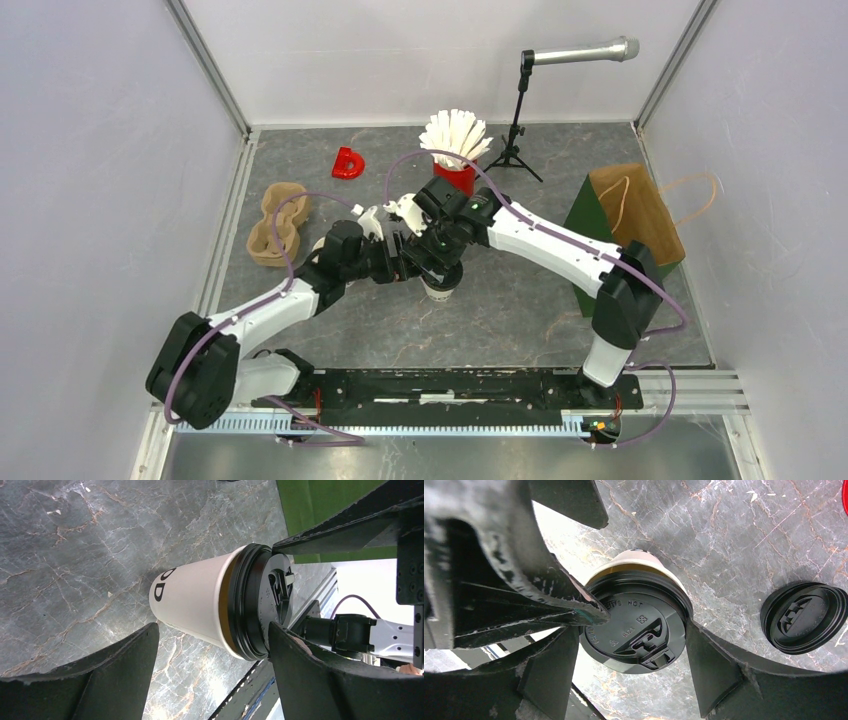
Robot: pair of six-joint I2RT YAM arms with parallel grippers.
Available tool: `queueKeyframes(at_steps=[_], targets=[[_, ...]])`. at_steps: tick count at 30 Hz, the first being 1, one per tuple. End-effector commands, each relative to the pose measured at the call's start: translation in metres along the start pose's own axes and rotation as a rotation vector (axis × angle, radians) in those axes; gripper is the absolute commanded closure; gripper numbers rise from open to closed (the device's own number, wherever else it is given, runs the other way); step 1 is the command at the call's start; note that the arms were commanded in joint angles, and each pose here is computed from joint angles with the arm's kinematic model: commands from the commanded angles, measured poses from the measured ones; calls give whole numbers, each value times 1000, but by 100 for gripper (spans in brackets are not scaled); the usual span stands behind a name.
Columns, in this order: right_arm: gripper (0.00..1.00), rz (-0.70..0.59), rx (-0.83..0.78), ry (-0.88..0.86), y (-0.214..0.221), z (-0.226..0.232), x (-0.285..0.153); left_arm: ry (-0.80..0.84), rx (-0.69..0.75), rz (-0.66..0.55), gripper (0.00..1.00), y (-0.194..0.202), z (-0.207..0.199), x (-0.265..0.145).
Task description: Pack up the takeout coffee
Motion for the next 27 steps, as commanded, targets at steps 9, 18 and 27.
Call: queueKeyframes(at_steps=[9, 18, 27], targets=[[25, -81, -4, 11, -10, 1, -17, 31, -52, -84, 15, -21, -16, -15], [26, -87, -3, 3, -20, 2, -19, 11, -99, -98, 16, -25, -13, -17], [26, -72, 3, -13, -25, 2, -12, 28, -111, -86, 16, -28, -13, -13]])
Point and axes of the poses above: each gripper's point midway between its finger pads, its own x axis out along the fingers, its own z axis along the line the jaws close on, y = z × x, the point moved 6 cm from there along -x, back along the fingers, and after that the axes turned 2 degrees about x, right-handed, at the moved point
